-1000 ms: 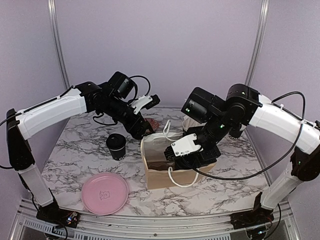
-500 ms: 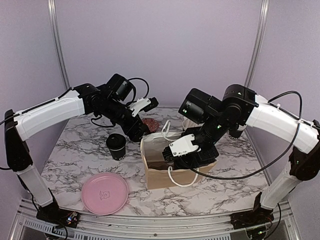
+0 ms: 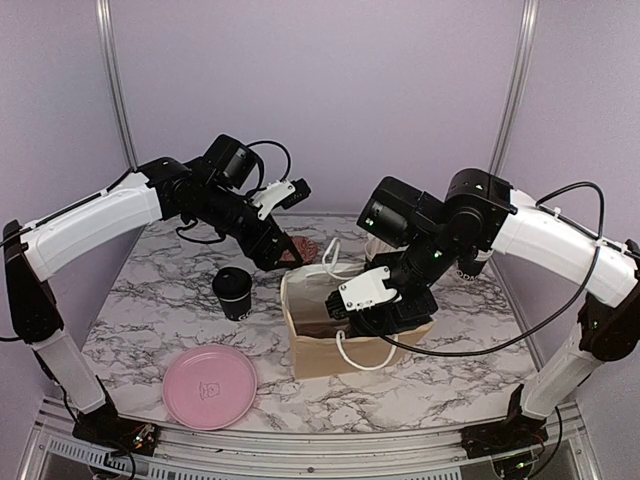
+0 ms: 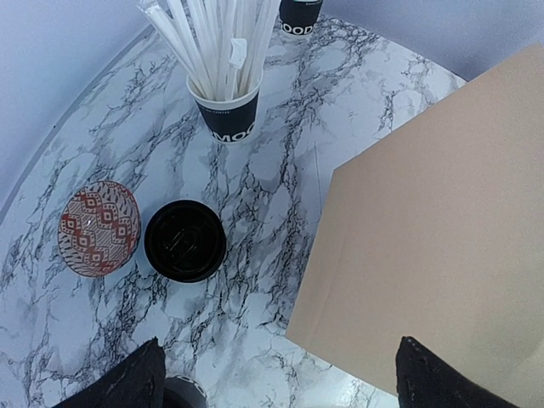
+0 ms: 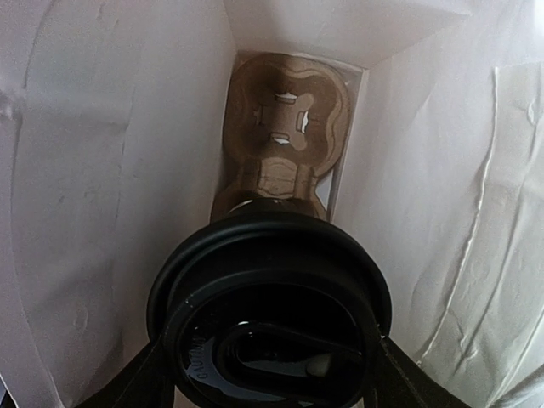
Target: Pack the takeout coffee
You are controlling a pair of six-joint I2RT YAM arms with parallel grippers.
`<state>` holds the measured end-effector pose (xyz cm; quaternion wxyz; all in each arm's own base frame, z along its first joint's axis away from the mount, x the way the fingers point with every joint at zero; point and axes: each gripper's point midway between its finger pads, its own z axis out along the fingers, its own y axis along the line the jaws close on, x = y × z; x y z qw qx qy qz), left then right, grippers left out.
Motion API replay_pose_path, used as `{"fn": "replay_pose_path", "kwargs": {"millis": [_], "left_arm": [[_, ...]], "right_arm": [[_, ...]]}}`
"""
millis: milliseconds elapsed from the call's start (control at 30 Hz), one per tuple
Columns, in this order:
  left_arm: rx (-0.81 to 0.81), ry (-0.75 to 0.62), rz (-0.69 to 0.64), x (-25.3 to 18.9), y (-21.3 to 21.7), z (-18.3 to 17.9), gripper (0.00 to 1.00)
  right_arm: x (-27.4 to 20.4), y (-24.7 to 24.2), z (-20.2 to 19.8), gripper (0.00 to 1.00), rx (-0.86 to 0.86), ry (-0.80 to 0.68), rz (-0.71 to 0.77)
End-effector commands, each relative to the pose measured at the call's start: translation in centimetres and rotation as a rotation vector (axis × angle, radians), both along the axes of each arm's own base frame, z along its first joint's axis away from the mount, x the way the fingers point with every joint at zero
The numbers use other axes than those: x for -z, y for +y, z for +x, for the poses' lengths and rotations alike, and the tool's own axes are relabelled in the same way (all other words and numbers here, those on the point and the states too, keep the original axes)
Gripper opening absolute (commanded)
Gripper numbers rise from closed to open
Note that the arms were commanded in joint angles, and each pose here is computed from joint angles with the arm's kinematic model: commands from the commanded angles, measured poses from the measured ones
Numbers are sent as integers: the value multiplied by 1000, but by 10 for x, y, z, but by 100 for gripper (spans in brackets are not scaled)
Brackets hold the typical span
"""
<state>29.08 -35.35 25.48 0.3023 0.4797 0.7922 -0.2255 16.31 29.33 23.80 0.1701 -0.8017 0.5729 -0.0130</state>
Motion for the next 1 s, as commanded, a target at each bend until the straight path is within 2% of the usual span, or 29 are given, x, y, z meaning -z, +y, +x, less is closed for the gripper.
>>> {"fn": "replay_pose_path", "kwargs": {"millis": [0,233,600,800,967], "left_arm": [[10,-23,-32,-21,0,0,95],[22,11,-31,-12,-7,-3,94],[-16,-75,44,-16,5,16,96],[-26,-38,41,-9,3,16,96],[-22,-59,37,-14,0,20,96]], "right_arm": [[-3,-3,2,37,30,-24,-3],[0,-4,-15,37,-46,32,17],[3,4,-1,35,-58,-25,-2],[4,8,-3,34,-51,-2,22],[4,6,4,33,-25,-25,27]]}}
